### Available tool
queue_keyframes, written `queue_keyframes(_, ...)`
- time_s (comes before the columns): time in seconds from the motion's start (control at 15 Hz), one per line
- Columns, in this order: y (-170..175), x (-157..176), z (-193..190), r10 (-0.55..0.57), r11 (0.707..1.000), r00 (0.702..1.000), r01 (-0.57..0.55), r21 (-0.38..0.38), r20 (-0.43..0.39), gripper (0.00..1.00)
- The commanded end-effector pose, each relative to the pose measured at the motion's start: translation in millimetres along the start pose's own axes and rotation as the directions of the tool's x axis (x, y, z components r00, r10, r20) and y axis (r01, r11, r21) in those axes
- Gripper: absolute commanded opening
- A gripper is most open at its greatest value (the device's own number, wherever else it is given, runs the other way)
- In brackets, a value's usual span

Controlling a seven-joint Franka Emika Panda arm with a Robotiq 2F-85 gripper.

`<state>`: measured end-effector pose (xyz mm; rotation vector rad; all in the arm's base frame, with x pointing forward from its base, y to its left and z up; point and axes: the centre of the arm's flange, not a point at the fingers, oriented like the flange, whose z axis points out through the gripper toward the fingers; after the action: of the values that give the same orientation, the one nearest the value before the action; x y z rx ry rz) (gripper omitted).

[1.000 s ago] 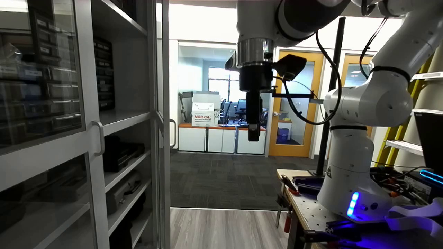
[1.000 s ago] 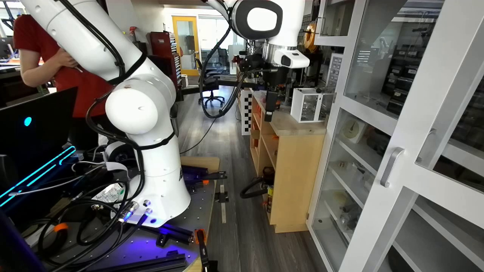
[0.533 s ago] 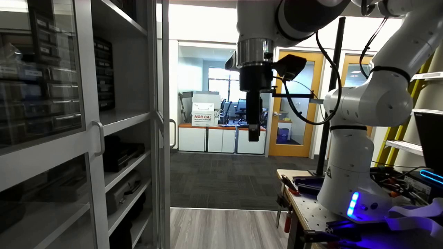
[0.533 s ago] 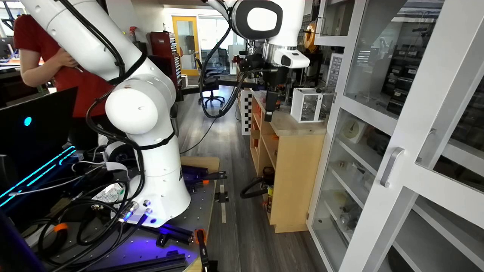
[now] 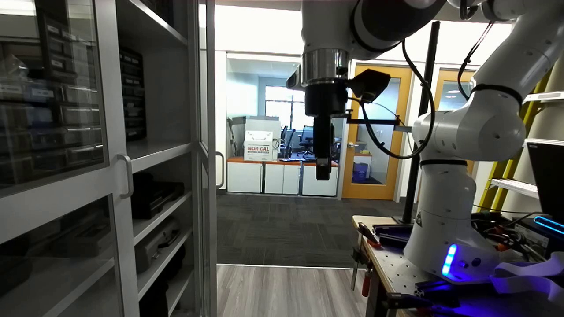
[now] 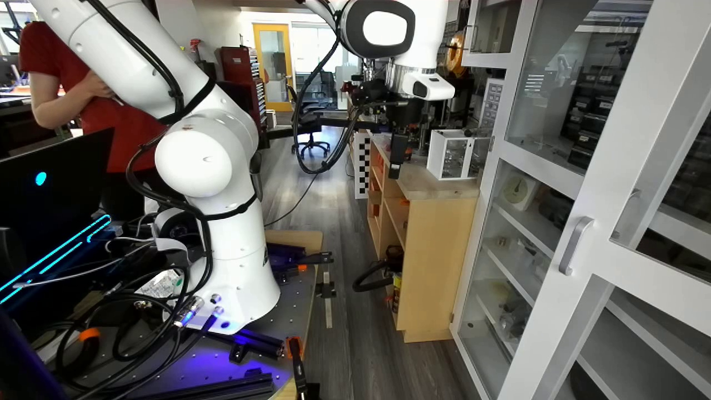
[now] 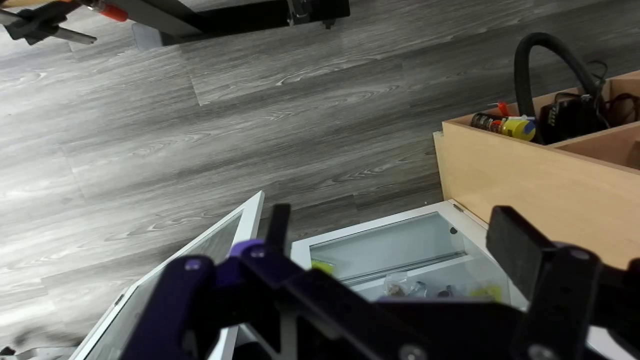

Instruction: Close the glass door

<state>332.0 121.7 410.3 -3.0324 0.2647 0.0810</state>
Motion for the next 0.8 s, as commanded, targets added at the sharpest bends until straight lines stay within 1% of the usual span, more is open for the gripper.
queue_keyframes(0.0,0,0,0,0.000,1.000,1.000,0.000,0.000,0.000,1.00)
queue_keyframes(0.13,0,0,0,0.000,1.000,1.000,0.000,0.000,0.000,1.00)
queue_keyframes(0.33,8,15,0,0.016,1.000,0.999,-0.016,-0.013,-0.047,1.00)
queue_keyframes(0.47,14,25,-1,-0.003,1.000,0.996,0.001,-0.025,-0.086,1.00)
queue_keyframes(0.73,28,45,-3,-0.092,0.994,0.982,0.080,-0.078,-0.167,1.00)
